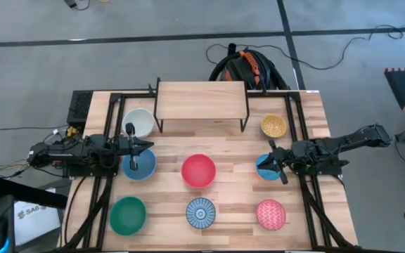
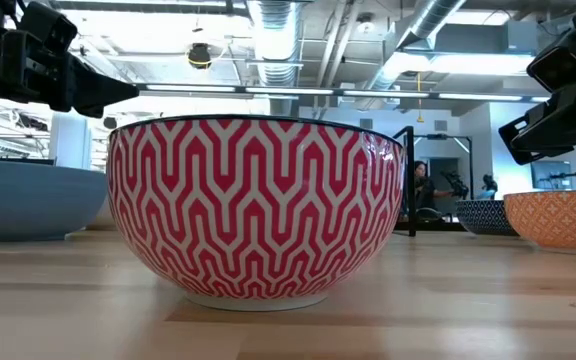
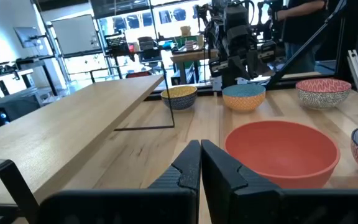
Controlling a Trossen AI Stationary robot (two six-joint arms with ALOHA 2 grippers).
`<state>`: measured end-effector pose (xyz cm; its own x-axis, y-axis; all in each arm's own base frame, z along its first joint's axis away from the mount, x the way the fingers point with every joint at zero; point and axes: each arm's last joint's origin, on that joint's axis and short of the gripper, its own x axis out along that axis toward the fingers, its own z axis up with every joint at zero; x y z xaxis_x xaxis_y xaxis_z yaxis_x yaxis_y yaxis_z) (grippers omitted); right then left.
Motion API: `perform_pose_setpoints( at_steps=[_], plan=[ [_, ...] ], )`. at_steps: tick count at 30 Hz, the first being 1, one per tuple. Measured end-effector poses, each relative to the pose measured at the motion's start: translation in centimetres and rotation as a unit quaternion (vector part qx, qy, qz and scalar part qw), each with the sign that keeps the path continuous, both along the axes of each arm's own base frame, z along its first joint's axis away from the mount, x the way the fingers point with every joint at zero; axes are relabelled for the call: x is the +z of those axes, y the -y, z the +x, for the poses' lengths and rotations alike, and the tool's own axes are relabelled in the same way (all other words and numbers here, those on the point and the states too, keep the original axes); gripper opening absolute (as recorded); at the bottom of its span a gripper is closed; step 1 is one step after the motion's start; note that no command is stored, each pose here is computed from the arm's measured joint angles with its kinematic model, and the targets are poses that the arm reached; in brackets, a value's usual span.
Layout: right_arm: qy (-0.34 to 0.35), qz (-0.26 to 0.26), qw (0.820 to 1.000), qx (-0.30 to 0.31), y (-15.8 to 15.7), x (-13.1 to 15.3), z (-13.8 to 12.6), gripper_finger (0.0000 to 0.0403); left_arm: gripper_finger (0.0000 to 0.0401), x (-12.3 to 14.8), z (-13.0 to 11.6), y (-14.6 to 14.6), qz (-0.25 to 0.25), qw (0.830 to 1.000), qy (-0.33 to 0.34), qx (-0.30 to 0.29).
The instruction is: Place and stack bowls onto a shelf
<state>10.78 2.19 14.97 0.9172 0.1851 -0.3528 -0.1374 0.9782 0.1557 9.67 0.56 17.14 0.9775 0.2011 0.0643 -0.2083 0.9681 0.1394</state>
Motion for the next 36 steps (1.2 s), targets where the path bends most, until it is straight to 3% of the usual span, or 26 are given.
perform_pose_setpoints(
  at_steps=[13, 19, 23, 26, 29, 32, 34, 36],
  plan=[
    [0.0, 0.0, 1.0, 0.0, 0.0, 0.0, 0.0, 0.0061, 0.0, 0.0, 0.0, 0.0, 0.0, 1.0, 0.0, 0.0],
    [0.002, -0.008, 1.0, 0.003, 0.0, 0.0, 0.0, 0.0061, 0.0, 0.1, 0.0, -0.2, 0.043, 0.998, -0.006, 0.035],
    [0.015, -0.072, 0.997, 0.027, 0.0, 0.0, 0.0, 0.0061, 0.0, 0.1, -0.1, -0.2, 0.016, 0.999, 0.001, 0.039],
    [0.031, -0.09, 0.995, 0.033, 0.0, 0.2, 0.1, 0.0061, 0.0, 0.2, -0.1, -0.2, -0.044, 0.998, 0.02, 0.035],
    [0.085, -0.036, 0.996, 0.012, -0.1, 1.4, 0.4, 0.0061, 0.0, 0.2, -0.1, -0.2, -0.15, 0.987, 0.049, 0.026],
    [0.156, 0.077, 0.983, -0.059, 0.2, 3.1, 0.6, 0.0061, 0.0, 0.6, -0.1, -0.2, -0.227, 0.97, 0.085, 0.016],
    [0.196, 0.158, 0.959, -0.132, 0.6, 4.0, 0.7, 0.0061, 0.0, 0.8, -0.1, -0.2, -0.26, 0.96, 0.104, 0.01],
    [0.233, 0.234, 0.919, -0.214, 1.2, 4.6, 0.6, 0.0061, 0.0, 0.9, -0.2, -0.3, -0.29, 0.95, 0.116, 0.007]
  ],
)
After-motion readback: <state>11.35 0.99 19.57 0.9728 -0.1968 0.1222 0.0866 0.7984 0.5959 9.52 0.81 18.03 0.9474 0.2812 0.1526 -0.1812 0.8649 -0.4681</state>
